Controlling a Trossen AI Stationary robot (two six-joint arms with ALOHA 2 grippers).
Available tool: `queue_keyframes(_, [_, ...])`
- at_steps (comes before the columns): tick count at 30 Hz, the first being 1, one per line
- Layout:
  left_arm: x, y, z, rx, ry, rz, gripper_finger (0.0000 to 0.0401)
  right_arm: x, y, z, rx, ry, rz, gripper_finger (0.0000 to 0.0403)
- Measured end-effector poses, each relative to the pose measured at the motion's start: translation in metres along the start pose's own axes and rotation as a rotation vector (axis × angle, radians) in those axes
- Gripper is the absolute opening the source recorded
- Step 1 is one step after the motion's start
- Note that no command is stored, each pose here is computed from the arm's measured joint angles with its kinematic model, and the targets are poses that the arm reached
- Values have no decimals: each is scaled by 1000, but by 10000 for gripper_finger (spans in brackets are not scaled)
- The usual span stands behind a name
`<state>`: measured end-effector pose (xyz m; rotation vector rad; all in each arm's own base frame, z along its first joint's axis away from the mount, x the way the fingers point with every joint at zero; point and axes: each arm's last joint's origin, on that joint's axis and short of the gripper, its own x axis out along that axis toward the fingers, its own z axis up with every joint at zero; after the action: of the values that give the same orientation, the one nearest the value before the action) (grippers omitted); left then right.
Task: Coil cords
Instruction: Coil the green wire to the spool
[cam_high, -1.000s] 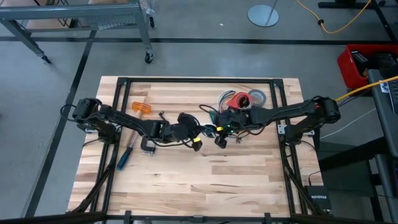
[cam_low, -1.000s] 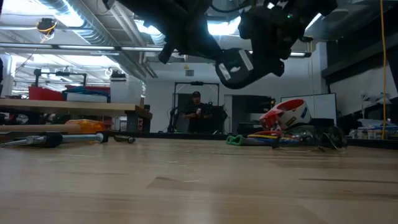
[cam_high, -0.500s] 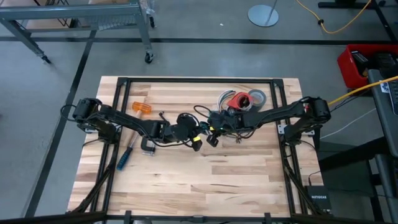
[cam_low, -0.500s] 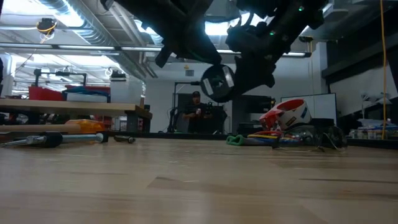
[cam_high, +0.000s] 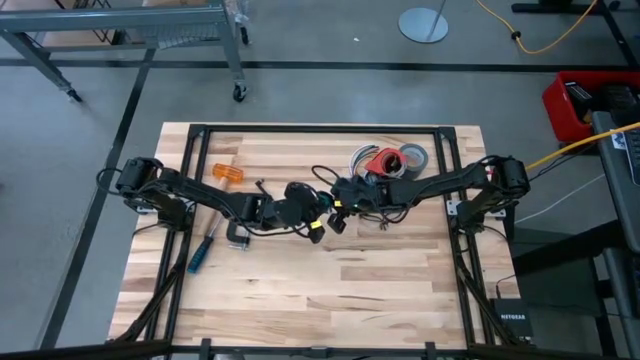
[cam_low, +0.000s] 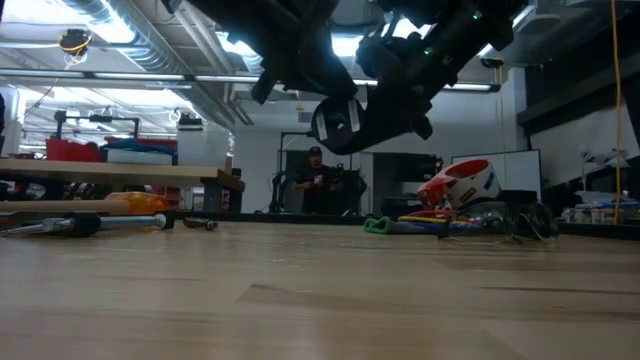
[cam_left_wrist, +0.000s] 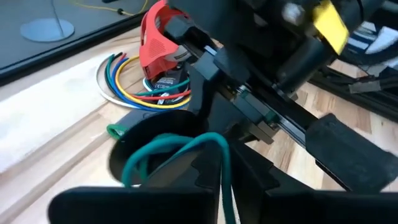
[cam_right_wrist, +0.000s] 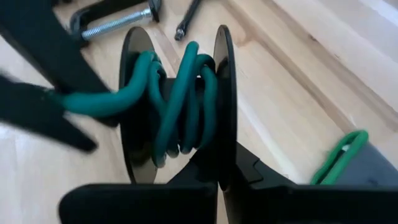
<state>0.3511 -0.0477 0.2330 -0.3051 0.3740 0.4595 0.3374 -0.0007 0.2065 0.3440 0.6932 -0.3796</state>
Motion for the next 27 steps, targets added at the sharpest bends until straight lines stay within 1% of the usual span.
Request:
queue_keyframes(8, [-4, -6, -3, 94, 5, -18, 30, 1, -4, 13, 35, -77, 63, 3])
queue_keyframes(15, [-6, -9, -5, 96, 13, -27, 30, 1, -4, 14, 30, -75, 69, 3])
queue_keyframes(22, [-5, -9, -6, 67, 15, -26, 6, 1, -4, 14, 18, -79, 66, 3])
queue_keyframes(25, [-6, -10, -6, 73, 15, -28, 7, 1, -3, 16, 19, -96, 74, 3])
queue_keyframes(27, [-7, -11, -7, 90, 15, -32, 15, 1, -3, 17, 21, -105, 79, 3])
